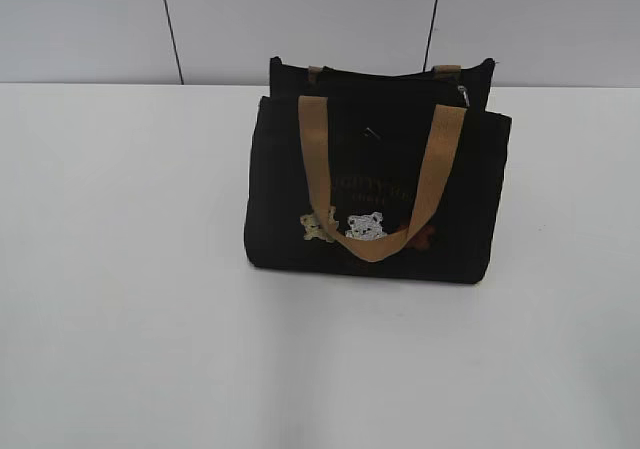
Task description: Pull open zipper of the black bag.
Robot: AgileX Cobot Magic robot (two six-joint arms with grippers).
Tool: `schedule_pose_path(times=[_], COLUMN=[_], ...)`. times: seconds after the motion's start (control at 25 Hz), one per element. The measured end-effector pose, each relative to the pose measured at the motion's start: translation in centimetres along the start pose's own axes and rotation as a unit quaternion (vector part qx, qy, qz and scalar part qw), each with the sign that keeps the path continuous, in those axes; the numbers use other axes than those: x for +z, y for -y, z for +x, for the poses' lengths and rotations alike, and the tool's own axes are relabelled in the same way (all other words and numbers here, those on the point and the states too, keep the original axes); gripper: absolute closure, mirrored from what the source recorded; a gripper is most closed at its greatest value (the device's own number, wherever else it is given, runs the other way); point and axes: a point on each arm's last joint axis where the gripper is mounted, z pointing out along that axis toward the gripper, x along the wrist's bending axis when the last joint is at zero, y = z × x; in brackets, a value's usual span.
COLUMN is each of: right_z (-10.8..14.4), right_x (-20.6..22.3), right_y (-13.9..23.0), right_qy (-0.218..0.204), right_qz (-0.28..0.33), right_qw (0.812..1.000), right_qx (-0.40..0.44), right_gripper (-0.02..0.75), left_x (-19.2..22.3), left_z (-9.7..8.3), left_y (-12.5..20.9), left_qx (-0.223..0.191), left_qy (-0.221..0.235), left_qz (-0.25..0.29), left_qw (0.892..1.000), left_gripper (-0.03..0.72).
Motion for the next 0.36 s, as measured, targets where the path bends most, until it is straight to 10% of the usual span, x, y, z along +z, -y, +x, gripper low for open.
schedule_pose_path(times=[0.36], right_z=[0.01], right_x=[0.01], right_y=[-0.01], right_qy=[0.002], right_qz=[0.000], right_qw=[1.000], right_qx=[0.001], right_gripper=[0.146], left_x=[0.06], left_z=[-0.06], left_y=[0.00], left_qx=[-0.013], left_qy=[-0.028], left_qz=[0.002], left_qw=[1.000], left_gripper=[0.261])
